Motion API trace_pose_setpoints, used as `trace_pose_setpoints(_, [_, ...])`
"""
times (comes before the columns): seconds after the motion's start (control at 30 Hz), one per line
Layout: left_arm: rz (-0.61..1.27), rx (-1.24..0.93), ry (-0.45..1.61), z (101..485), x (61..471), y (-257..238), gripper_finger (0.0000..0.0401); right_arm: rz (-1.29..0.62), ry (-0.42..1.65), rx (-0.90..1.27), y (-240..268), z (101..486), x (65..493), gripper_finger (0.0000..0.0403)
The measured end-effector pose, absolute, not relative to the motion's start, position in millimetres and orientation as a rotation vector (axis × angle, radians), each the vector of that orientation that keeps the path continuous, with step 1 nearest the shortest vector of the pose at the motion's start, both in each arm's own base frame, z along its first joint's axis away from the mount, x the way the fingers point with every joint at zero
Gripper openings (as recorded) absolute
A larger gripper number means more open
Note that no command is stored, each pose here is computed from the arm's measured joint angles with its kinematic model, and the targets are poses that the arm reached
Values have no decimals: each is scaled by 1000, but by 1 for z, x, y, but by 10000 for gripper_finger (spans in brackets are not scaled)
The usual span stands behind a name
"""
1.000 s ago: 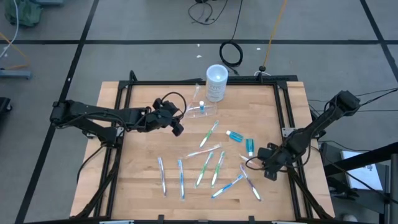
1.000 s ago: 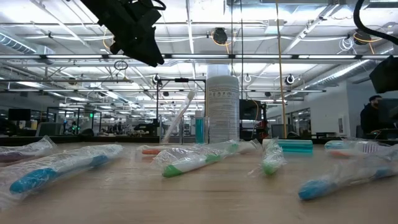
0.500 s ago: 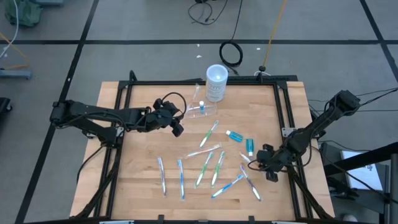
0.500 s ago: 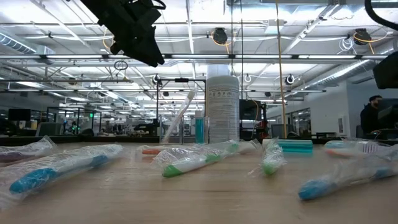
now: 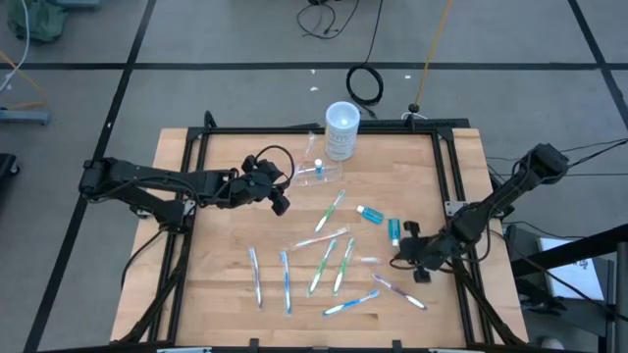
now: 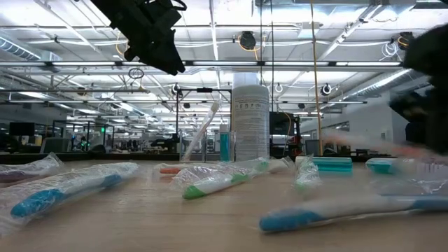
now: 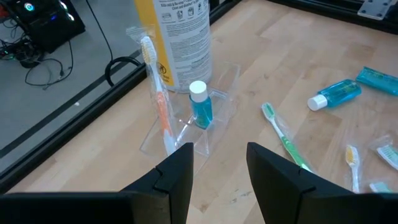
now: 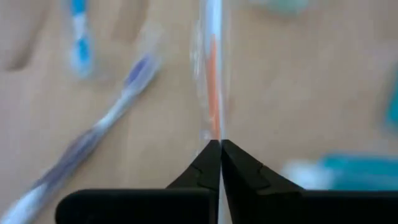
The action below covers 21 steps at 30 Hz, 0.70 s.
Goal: Pick & Place toothbrushing station
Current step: Put the bottom orange toothbrush into the transparent organizer
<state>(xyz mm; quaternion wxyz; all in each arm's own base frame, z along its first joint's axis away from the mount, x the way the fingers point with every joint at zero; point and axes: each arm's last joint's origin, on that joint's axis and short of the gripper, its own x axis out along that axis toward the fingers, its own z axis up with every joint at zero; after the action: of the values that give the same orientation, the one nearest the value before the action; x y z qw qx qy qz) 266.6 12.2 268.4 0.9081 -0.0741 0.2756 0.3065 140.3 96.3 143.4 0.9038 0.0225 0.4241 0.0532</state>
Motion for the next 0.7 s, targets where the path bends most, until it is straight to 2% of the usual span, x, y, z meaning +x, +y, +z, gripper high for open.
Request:
trace_pose_setpoints(0.17, [630,-144,571,268,267,12,157,-15,652,-308,88,174,166,0])
trace_pose_setpoints(0.3, [626,-136,566,269,267,12,157,-169,340,-598,77,211,192,0])
trace_pose_setpoints(0.4, [625,-143,553,270,268,12,157,-217,205,-856,68,230,205,0])
trace_pose_setpoints(0.5, [619,-131,544,271,269,12,157,-281,237,-1147,56,232,214,0])
trace_pose_setpoints(0.6, [612,-119,533,272,270,12,157,-318,358,-1402,38,225,224,0])
trace_pose_setpoints(0.7, [611,-117,530,273,270,12,157,-372,458,-1556,18,219,234,0])
